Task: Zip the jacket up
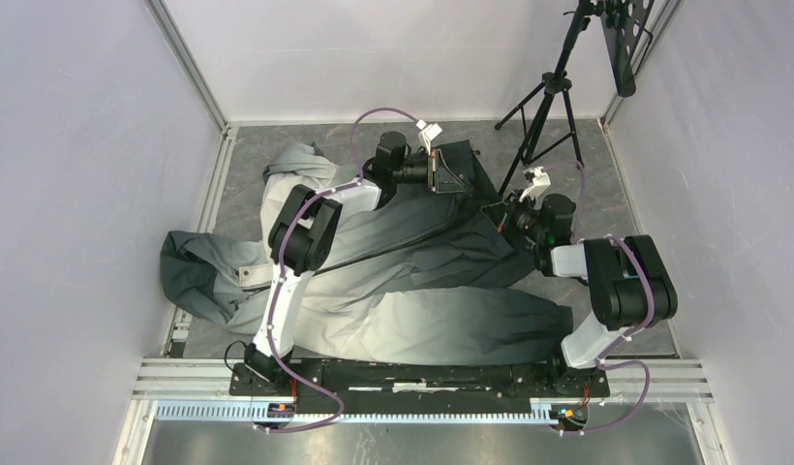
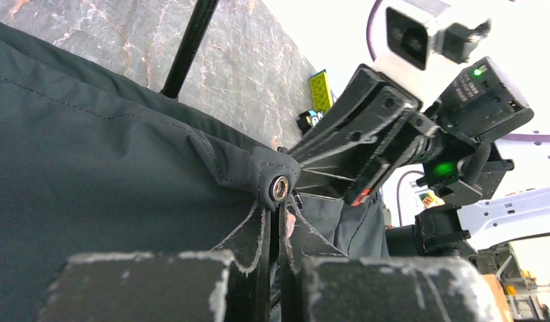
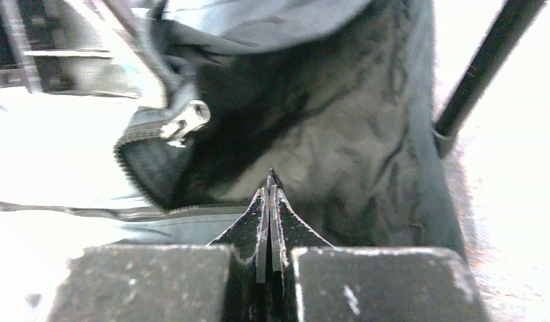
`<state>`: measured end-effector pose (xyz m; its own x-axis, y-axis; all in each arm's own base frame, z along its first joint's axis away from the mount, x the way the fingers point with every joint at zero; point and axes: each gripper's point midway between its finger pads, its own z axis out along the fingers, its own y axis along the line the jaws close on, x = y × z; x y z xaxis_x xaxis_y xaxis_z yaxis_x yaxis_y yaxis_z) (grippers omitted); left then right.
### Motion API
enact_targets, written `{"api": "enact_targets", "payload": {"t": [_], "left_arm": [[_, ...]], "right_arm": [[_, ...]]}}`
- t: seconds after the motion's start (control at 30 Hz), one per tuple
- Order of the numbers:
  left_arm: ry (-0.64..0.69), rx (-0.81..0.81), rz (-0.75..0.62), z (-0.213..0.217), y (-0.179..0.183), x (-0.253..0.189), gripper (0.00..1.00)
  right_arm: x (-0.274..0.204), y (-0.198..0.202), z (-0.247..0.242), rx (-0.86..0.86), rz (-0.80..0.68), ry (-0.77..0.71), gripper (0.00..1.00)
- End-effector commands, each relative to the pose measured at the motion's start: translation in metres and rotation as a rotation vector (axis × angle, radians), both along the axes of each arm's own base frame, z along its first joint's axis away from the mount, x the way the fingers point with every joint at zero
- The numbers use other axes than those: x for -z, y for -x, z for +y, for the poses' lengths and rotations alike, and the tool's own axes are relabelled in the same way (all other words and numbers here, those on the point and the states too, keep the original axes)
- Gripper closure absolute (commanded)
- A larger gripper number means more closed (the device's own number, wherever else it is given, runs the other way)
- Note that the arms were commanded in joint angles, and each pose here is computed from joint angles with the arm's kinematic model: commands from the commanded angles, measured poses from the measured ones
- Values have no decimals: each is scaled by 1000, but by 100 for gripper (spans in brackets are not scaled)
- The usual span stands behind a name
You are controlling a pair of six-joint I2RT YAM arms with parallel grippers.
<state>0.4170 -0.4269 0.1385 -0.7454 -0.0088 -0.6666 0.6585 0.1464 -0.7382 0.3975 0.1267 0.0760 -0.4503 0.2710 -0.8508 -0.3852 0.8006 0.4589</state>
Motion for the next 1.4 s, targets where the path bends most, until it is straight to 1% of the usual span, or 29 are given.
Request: {"api": "enact_targets", "payload": {"t": [0.0, 0.2, 0.37, 0.5, 0.67, 0.73, 0.83, 0.9, 1.37], "left_arm": [[59, 72, -181, 3, 1, -54, 98], [76, 111, -242, 7, 4, -61, 98], [112, 136, -288, 8, 10, -69, 98], [152, 165, -308, 9, 18, -75, 98], [231, 206, -313, 11, 28, -85, 98], [252, 215, -307, 13, 31, -87, 98], [262, 215, -307, 15, 31, -88, 98], [261, 216, -304, 15, 31, -87, 98], [229, 200, -298, 15, 26, -74, 98]], "right_arm": [[-42, 20, 21, -166, -133, -42, 100], [-57, 35, 34, -256, -106, -97, 100], [-72, 43, 45, -331, -80, -180, 100], [-75, 41, 50, -359, -27, -235, 100], [-86, 37, 45, -356, -14, -344, 100], [-94, 36, 41, -357, -16, -411, 100], [-107, 43, 42, -397, -33, -500, 100], [-111, 45, 44, -418, -51, -528, 100], [-110, 46, 45, -436, -59, -528, 100]]}}
